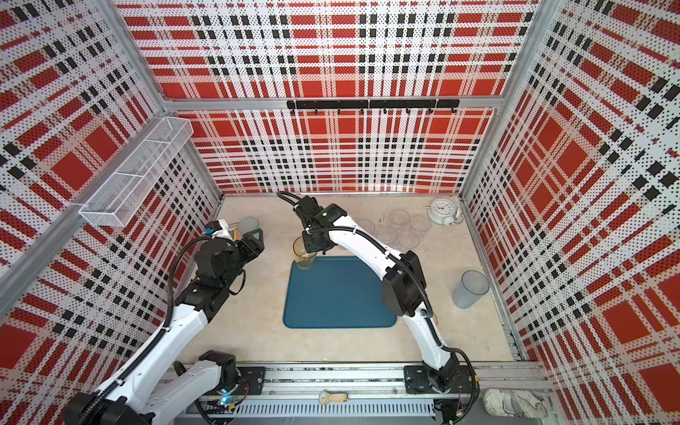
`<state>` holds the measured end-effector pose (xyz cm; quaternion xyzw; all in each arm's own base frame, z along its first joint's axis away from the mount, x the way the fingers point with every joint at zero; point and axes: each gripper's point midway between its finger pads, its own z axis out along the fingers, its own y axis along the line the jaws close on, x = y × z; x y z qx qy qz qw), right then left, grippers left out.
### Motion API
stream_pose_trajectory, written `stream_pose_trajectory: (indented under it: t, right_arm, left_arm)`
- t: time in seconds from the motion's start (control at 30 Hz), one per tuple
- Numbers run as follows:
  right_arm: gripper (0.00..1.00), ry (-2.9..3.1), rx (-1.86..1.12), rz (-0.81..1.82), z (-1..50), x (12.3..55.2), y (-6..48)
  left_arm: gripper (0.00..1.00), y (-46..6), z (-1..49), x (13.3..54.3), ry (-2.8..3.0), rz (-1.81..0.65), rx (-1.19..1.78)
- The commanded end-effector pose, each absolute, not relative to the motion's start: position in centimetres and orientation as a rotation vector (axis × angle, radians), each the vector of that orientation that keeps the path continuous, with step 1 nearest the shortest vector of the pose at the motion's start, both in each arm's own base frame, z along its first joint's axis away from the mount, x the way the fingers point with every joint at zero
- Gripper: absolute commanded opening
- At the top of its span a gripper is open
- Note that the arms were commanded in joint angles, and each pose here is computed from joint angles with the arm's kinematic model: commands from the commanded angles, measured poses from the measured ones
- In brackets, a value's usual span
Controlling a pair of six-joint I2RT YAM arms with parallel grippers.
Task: Place the glasses into the tray
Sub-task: Place the glass on the tray.
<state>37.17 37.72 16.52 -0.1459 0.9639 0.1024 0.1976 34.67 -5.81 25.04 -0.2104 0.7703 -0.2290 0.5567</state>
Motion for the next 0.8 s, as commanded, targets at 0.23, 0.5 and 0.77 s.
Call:
stream_pose_trajectory:
  t: [0.23, 0.5, 0.77]
  right_arm:
    - [0.04, 2.771, -0.462, 0.226, 14.4, 36.0, 38.5]
    - [0.04, 2.775, -0.459, 0.209, 13.8, 36.1, 38.6]
    - [0.20, 2.755, -0.423, 0.284, 14.5, 36.3, 39.7]
  left_arm:
    - [0.67, -6.4, 24.1, 34.6, 1.844, -0.585, -0.491]
    - [0.67, -6.7, 23.6, 34.6, 1.855, -0.602, -0.491]
    - [0.67, -6.8, 23.3, 34.6, 1.859, -0.606, -0.496]
